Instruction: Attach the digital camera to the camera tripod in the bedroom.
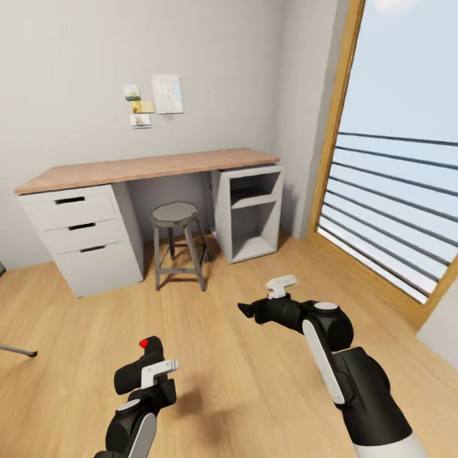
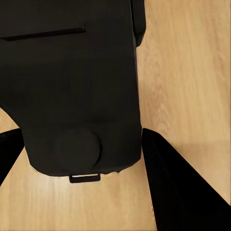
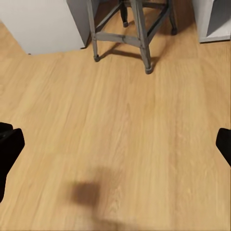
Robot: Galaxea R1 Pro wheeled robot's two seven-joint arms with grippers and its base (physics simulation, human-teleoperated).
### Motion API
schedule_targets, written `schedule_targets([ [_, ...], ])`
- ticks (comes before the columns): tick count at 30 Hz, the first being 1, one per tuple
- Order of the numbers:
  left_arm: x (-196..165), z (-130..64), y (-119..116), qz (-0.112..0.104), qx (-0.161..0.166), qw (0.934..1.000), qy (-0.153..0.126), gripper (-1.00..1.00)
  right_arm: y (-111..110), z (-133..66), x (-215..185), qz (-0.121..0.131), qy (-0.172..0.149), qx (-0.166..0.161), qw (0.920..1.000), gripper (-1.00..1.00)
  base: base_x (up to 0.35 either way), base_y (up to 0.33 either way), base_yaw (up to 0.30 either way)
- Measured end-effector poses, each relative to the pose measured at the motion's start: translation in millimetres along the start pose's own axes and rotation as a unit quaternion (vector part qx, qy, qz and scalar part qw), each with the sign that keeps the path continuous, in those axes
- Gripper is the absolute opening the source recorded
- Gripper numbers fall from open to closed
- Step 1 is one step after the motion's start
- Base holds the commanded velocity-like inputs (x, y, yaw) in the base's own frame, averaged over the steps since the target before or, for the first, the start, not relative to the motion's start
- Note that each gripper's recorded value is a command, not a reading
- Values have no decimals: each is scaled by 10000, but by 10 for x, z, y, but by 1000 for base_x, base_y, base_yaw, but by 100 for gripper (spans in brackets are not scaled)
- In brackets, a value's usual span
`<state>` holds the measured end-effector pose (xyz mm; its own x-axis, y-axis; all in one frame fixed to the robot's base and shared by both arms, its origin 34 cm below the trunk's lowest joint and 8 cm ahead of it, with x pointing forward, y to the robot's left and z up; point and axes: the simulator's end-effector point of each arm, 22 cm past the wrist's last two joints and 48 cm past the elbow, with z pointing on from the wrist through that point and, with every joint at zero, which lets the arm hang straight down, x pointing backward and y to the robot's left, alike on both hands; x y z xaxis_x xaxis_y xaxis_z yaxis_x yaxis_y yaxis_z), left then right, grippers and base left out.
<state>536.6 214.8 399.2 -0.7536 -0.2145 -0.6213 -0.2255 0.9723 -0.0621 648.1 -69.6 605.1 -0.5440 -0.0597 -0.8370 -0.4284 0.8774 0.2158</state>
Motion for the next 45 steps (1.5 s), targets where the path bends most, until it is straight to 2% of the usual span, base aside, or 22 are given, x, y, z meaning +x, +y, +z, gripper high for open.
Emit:
schedule_targets([
  [28, -1, -2, 13, -1, -13, 10000, -14, -100, 10, 2, 8, -6, 7, -8, 10000, 100, 303, -186, 294],
  [37, 0, -3, 13, 0, -12, 10000, -14, -100, 168, 34, 46, -202, 73, -117, 9997, 100, 303, -192, 294],
  [45, -1, -3, 15, -3, -14, 10000, -15, -100, 206, 42, 60, -253, 92, -139, 9995, 100, 303, -192, 294],
])
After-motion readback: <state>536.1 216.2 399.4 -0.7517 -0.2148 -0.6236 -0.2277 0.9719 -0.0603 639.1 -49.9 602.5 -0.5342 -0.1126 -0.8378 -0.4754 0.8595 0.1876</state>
